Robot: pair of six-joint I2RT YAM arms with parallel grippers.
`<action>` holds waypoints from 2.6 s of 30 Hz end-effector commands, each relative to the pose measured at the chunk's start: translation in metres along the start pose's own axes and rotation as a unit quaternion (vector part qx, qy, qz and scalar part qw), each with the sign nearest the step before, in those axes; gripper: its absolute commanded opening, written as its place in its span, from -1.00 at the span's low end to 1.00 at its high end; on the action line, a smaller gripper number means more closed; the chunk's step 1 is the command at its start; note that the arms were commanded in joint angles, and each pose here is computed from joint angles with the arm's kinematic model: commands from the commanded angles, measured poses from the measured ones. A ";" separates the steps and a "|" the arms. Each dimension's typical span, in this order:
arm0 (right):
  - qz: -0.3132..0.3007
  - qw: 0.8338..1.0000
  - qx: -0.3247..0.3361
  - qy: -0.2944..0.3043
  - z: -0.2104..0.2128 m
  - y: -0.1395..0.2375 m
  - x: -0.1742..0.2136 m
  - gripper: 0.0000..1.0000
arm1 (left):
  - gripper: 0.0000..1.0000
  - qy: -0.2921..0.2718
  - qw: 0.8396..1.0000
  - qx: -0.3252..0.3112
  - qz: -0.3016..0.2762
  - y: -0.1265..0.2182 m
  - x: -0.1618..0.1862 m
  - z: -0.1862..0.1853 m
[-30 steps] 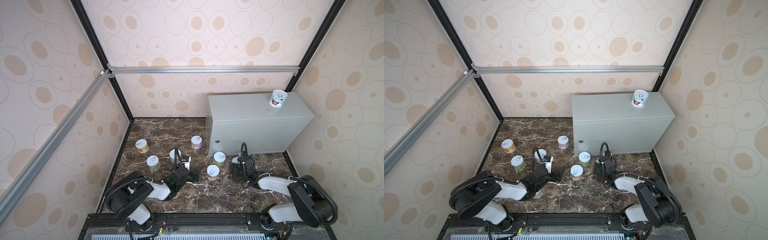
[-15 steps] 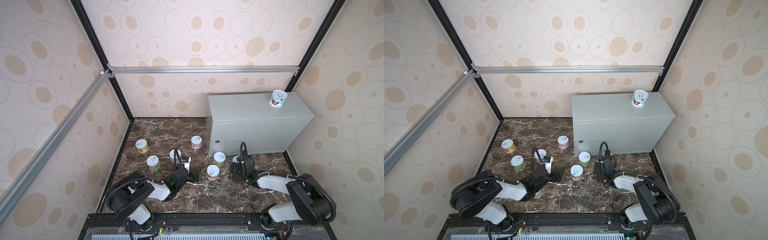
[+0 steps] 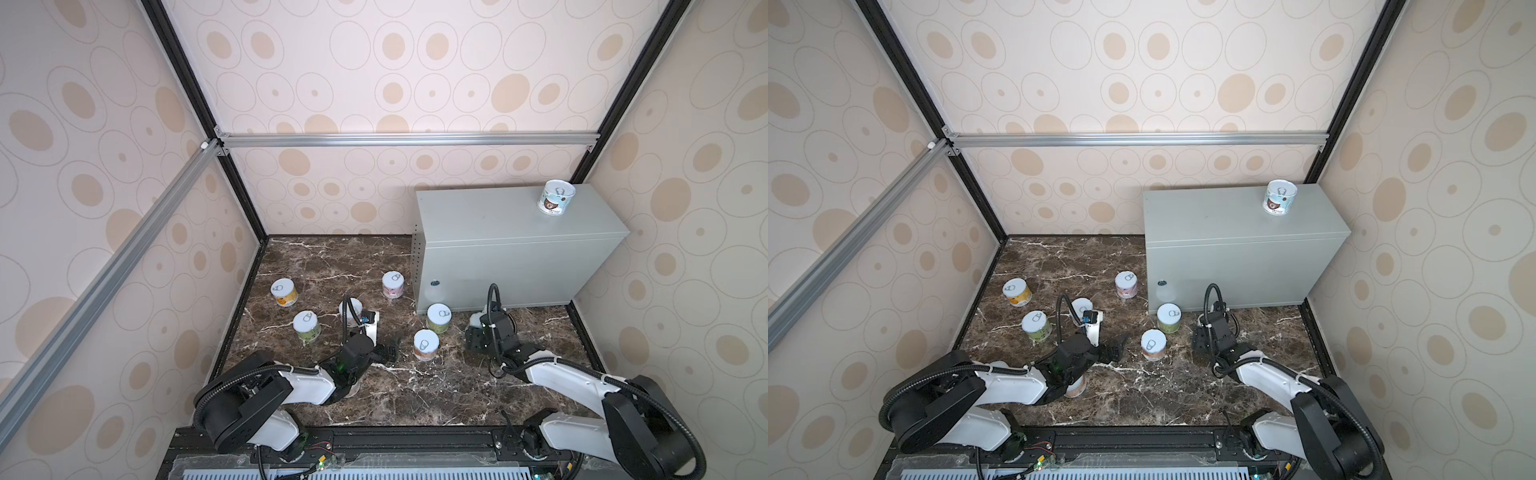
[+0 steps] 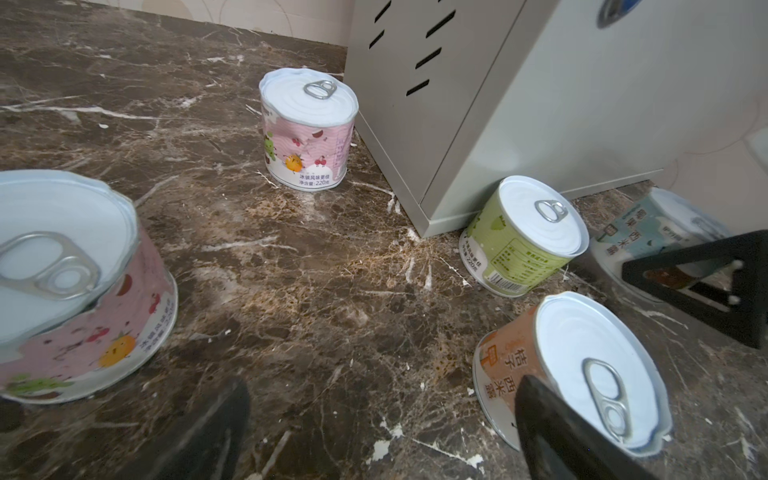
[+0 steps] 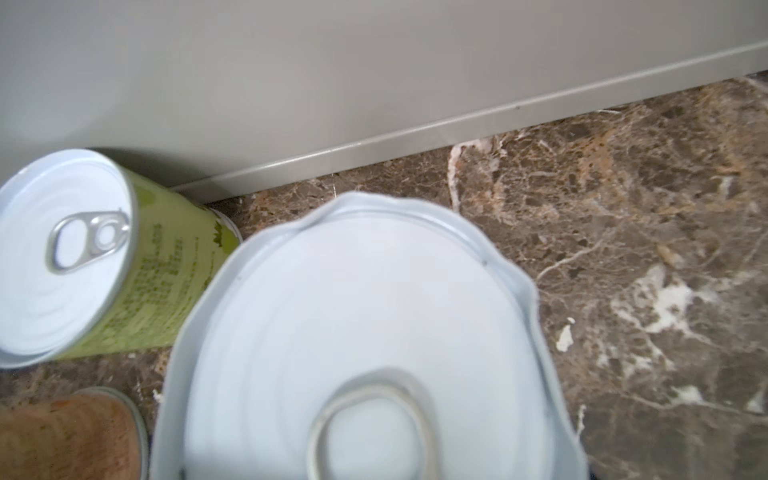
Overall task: Place and organize the canned foods onto the counter
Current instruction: 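Close the right gripper on the light-blue coffee can near the cabinet, then lift the light-blue can up toward the cabinet top while the left arm rises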
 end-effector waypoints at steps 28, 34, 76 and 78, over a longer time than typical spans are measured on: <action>-0.037 0.998 -0.035 0.030 0.033 0.151 -0.098 0.18 | 0.98 -0.025 0.998 0.021 -0.061 0.029 -0.116 -0.032; -0.041 0.998 -0.035 0.045 0.046 0.174 -0.126 0.18 | 0.98 -0.041 0.994 0.030 -0.092 0.036 -0.156 -0.043; -0.080 0.996 0.025 -0.036 0.017 0.233 -0.285 0.11 | 0.98 -0.037 0.983 0.048 -0.171 0.003 -0.313 -0.044; -0.088 0.995 0.039 -0.039 0.014 0.231 -0.292 0.08 | 0.98 -0.041 0.983 0.044 -0.173 0.000 -0.317 -0.044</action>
Point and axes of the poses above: each gripper's point midway between its finger pads, its own y axis back along the fingers, its own z axis along the line the jaws close on, x = y × z, the point moved 4 cm from there along y, back along the fingers, and after that the axes turned 9 degrees about -y, right-handed, at the moved point
